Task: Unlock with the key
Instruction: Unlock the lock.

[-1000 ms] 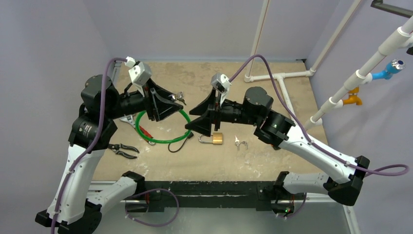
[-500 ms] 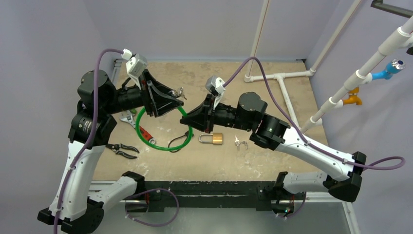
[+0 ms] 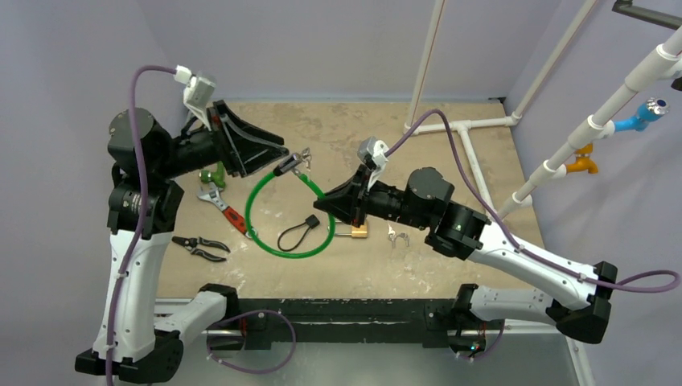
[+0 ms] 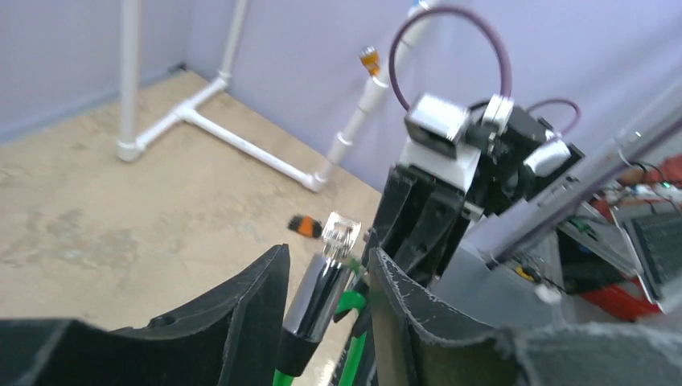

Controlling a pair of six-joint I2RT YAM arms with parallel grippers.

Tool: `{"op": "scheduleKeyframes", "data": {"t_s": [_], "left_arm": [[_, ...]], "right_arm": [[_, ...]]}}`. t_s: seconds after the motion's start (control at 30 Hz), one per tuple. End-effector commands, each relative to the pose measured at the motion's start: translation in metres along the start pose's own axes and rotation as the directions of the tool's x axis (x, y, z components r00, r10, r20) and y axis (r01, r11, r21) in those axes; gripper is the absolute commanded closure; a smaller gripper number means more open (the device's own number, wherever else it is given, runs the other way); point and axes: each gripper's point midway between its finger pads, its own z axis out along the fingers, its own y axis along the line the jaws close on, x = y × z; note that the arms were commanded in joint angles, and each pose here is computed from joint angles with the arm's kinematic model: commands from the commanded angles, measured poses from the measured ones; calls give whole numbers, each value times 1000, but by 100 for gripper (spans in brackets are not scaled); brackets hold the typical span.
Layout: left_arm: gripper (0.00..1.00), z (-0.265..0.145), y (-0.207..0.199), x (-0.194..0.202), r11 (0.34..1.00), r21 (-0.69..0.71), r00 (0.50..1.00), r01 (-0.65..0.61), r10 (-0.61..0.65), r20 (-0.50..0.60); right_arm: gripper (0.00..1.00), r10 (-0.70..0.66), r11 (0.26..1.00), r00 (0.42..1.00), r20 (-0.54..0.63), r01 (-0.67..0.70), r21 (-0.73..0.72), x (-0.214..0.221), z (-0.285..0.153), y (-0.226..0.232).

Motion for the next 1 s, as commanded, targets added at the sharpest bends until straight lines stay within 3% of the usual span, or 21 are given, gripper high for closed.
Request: {"op": "scheduleKeyframes", "data": {"t_s": [0.0, 0.27, 0.43, 0.53, 0.67, 0.77, 0.83, 0.97], "left_arm": [[100, -13, -20, -46, 991, -10, 976, -137, 137, 169], [100, -11, -17, -33, 994, 31, 984, -105, 99, 151], [98, -23, -19, -16, 972, 19, 969, -235, 233, 83], [72, -29, -14, -9, 964, -1, 963, -265, 265, 36], [50, -32, 12, 4, 949, -70, 951, -307, 308, -8], [41, -30, 9, 25, 959, 57, 959, -277, 280, -50], [24, -29, 4, 33, 958, 149, 964, -245, 257, -66], [19, -29, 10, 34, 932, 146, 937, -332, 344, -66]], "right_arm": [[100, 17, 994, 998, -62, -10, 112, 17, -16, -22], [100, 6, 998, 999, -38, -4, 55, -7, 10, -12], [100, -29, 998, 999, -28, 30, 61, -22, -3, -7], [100, -53, 997, 998, -15, 53, 48, -30, -15, -1], [100, -70, 997, 998, -9, 70, 18, -37, -27, 8], [100, -72, 997, 997, -3, 72, -1, -42, -30, 13], [100, -76, 997, 997, -4, 76, -2, -43, -29, 13], [100, -80, 995, 997, -11, 79, -53, -43, -25, 22]]}}
